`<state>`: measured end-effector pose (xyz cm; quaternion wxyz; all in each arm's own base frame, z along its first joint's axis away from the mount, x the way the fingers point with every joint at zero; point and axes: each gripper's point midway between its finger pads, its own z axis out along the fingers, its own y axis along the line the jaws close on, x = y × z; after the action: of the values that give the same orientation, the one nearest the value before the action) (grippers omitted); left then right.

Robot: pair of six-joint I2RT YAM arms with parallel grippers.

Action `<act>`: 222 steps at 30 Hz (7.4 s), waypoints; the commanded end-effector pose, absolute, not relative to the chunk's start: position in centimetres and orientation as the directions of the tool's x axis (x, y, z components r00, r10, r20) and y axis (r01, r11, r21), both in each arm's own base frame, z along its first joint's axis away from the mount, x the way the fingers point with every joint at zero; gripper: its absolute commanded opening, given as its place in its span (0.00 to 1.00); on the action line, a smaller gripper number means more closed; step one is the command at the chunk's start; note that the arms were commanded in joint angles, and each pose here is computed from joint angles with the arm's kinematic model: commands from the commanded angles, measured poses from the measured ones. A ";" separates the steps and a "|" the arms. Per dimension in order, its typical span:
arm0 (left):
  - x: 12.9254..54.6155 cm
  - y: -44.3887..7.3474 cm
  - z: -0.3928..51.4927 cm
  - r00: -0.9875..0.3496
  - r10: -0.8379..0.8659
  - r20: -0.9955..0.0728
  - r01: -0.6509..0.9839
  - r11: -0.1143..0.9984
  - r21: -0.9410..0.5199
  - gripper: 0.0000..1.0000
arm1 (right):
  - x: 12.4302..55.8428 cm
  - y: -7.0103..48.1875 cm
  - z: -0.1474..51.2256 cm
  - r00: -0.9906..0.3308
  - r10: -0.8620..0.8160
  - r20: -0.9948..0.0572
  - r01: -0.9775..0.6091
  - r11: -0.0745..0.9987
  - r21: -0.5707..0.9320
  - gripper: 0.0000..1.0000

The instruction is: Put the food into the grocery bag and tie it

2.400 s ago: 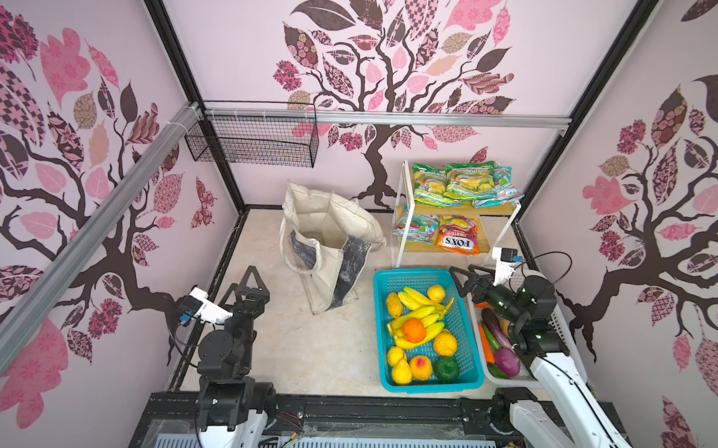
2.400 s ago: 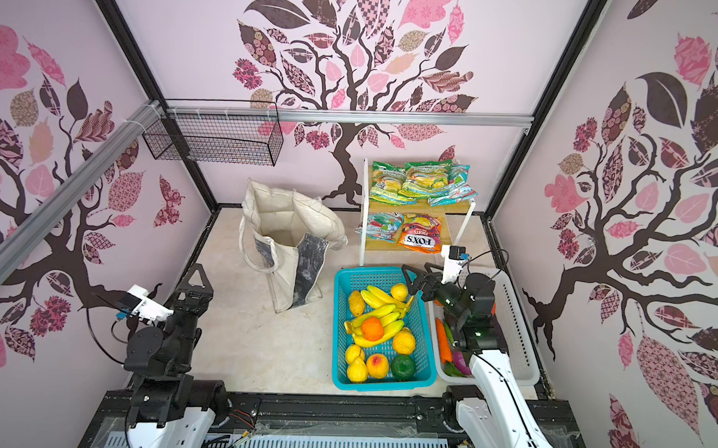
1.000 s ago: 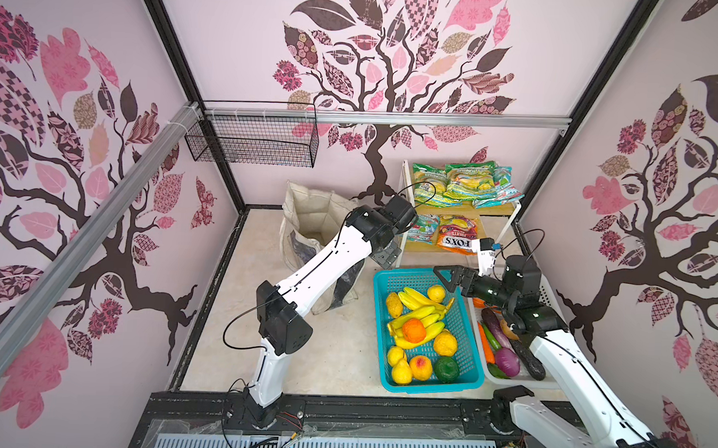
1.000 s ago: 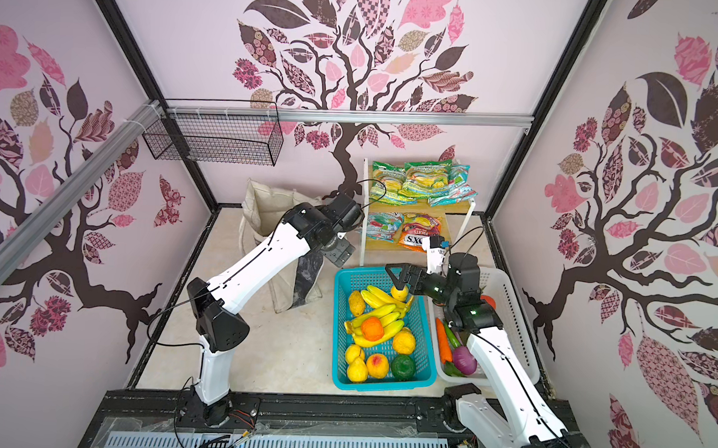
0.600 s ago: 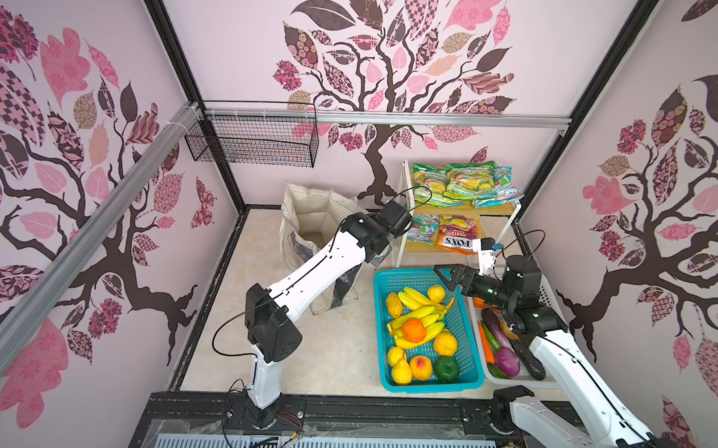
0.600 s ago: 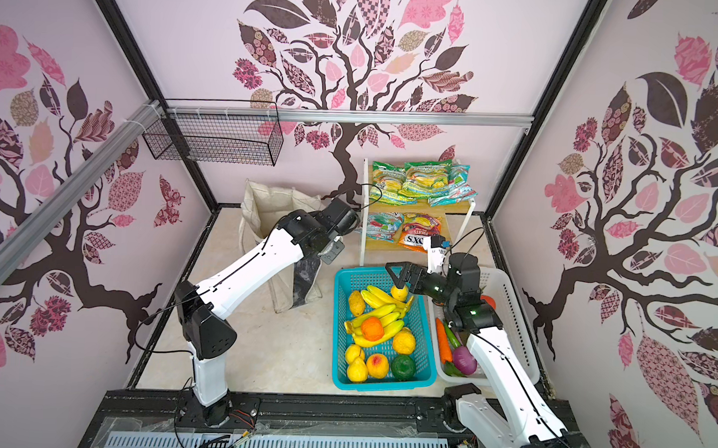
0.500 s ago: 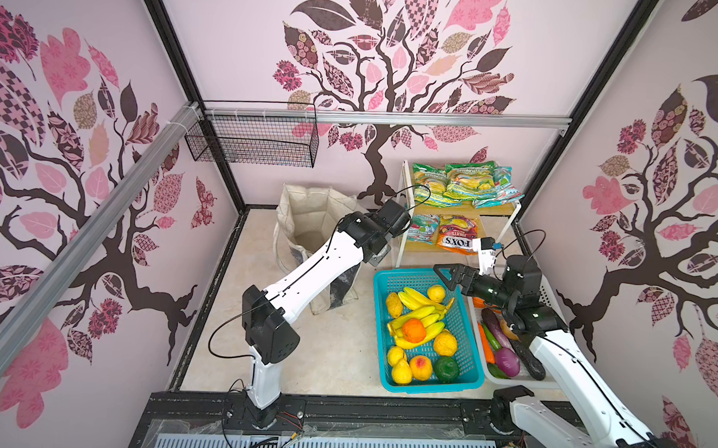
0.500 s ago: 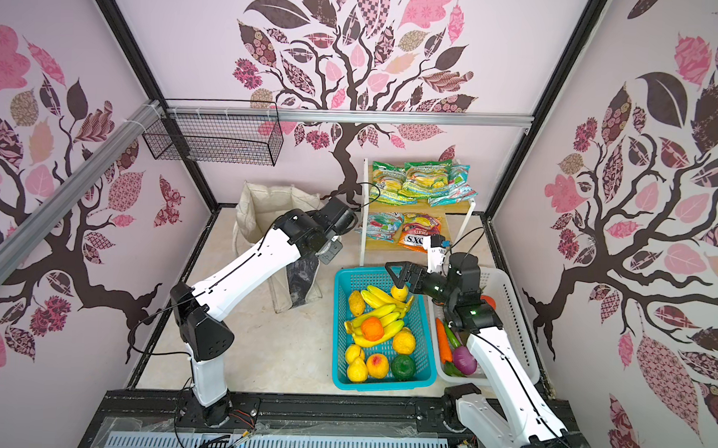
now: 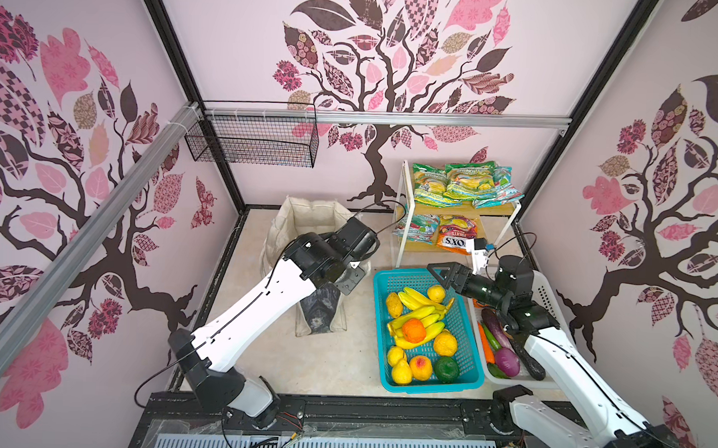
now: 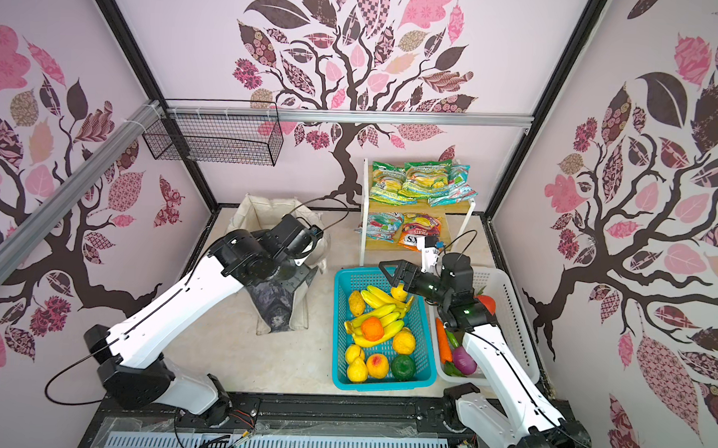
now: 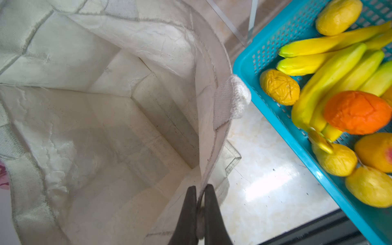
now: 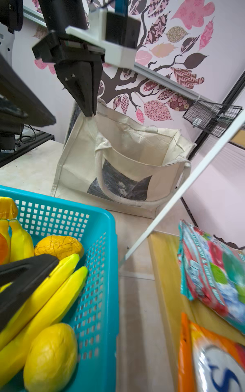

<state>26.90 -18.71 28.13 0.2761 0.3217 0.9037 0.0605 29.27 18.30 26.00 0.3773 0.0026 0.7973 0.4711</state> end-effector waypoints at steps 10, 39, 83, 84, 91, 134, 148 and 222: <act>19.5 -19.2 26.4 -0.710 0.512 -0.484 0.557 0.828 0.060 0.00 | 29.8 25.3 27.6 -0.730 0.305 -0.612 -0.381 0.562 0.734 0.97; 28.9 -1.1 29.5 -0.701 -0.253 -0.667 -0.232 0.965 -0.122 0.98 | 31.2 31.3 23.6 -0.839 0.109 -0.532 -0.350 0.641 0.683 0.99; 30.3 1.3 29.6 -0.571 -0.291 -0.767 -0.321 0.940 -0.117 0.00 | 31.6 25.2 26.0 -0.814 -0.090 -0.573 -0.326 0.889 0.323 0.00; 30.2 0.6 29.6 -0.554 -0.291 -0.780 -0.285 0.947 -0.151 0.00 | 31.5 25.6 25.8 -0.815 -0.084 -0.574 -0.331 0.881 0.340 0.00; 29.9 -1.9 27.5 -0.579 -0.264 -0.772 -0.150 0.965 -0.217 0.00 | 30.8 28.9 25.3 -0.795 -0.121 -0.594 -0.380 0.863 0.334 0.00; 27.1 -1.3 24.8 -0.595 -0.293 -0.749 -0.187 0.956 -0.226 0.00 | 25.7 17.7 25.4 -0.742 0.098 -0.663 -0.217 0.901 0.375 1.00; 26.0 -0.8 24.0 -0.588 -0.281 -0.758 -0.197 0.959 -0.203 0.00 | 21.4 18.4 16.8 -0.857 -0.023 -0.515 -0.240 0.902 0.359 0.97; 26.1 -1.7 23.3 -0.620 -0.252 -0.743 -0.145 0.968 -0.206 0.00 | 26.2 29.0 30.9 -0.578 -0.182 -0.796 -0.580 0.777 0.244 0.32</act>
<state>26.32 -1.42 24.39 0.4328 -0.1201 0.8914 -0.0601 25.89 26.41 29.53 0.3962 -0.1855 0.8676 0.2363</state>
